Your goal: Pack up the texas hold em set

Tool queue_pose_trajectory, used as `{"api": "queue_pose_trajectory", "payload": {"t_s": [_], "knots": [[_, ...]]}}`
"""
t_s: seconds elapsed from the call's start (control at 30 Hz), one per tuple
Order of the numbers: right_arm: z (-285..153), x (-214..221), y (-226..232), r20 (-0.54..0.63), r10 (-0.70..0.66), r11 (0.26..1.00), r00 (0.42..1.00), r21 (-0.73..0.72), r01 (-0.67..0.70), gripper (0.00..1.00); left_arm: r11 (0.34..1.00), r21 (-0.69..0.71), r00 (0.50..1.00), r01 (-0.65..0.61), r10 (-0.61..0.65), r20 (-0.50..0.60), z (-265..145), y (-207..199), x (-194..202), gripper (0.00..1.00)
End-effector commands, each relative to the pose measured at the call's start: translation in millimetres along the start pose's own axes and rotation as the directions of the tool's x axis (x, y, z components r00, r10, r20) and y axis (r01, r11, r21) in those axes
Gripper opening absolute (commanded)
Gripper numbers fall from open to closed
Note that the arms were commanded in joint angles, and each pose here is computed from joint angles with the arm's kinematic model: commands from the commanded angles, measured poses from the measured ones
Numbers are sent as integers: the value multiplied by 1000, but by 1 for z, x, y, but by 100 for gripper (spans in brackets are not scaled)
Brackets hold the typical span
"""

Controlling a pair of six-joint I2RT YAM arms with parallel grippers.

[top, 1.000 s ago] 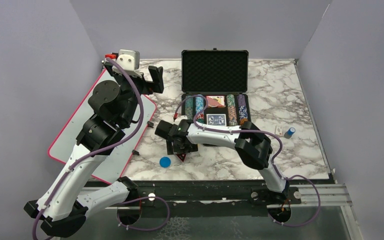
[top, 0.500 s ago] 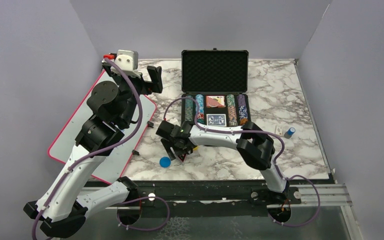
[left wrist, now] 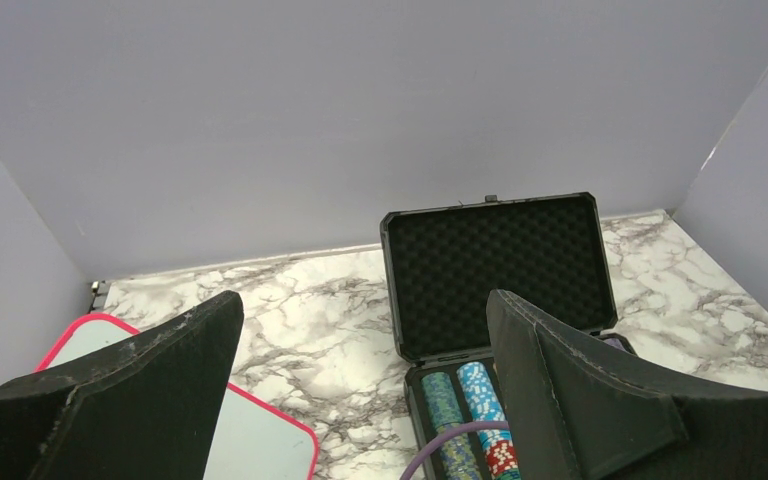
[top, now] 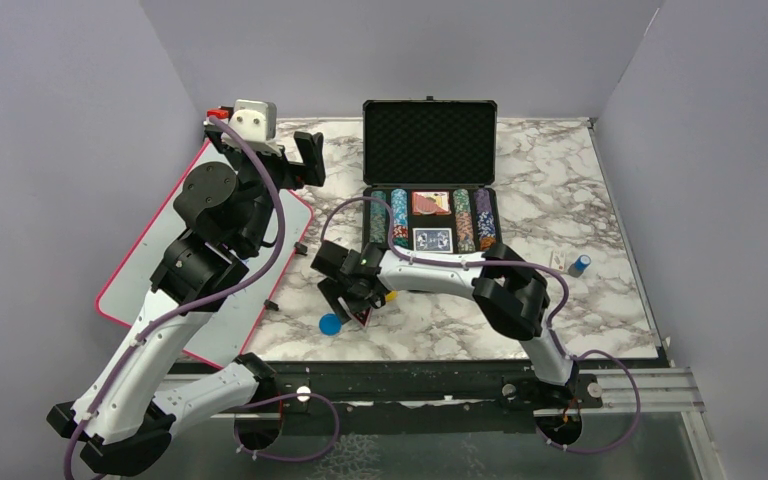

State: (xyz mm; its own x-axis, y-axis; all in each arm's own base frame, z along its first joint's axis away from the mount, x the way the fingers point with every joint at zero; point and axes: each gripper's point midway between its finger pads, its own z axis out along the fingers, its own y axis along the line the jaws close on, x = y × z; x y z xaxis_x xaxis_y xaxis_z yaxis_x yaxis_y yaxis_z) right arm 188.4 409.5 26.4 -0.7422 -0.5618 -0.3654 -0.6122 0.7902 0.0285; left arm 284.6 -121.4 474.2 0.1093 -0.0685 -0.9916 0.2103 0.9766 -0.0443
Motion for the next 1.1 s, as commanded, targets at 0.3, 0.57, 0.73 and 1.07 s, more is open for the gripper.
{"api": "queue_pose_trajectory", "payload": {"t_s": [0.3, 0.57, 0.73, 1.07], "knots": [[16, 14, -10, -53, -19, 998, 998, 59, 22, 75, 1000, -27, 1000, -1, 1, 13, -5, 7, -6, 94], [-15, -11, -11, 51, 21, 998, 999, 58, -24, 58, 1000, -27, 1000, 0, 0, 13, -6, 8, -6, 95], [-53, -38, -29, 161, 107, 991, 981, 66, -119, 58, 1000, -25, 1000, 1, -1, 6, -6, 7, -4, 95], [-103, -56, -158, 294, 402, 877, 867, 147, -457, 59, 1000, -12, 1000, 13, -13, -23, -6, 4, 8, 94]]}}
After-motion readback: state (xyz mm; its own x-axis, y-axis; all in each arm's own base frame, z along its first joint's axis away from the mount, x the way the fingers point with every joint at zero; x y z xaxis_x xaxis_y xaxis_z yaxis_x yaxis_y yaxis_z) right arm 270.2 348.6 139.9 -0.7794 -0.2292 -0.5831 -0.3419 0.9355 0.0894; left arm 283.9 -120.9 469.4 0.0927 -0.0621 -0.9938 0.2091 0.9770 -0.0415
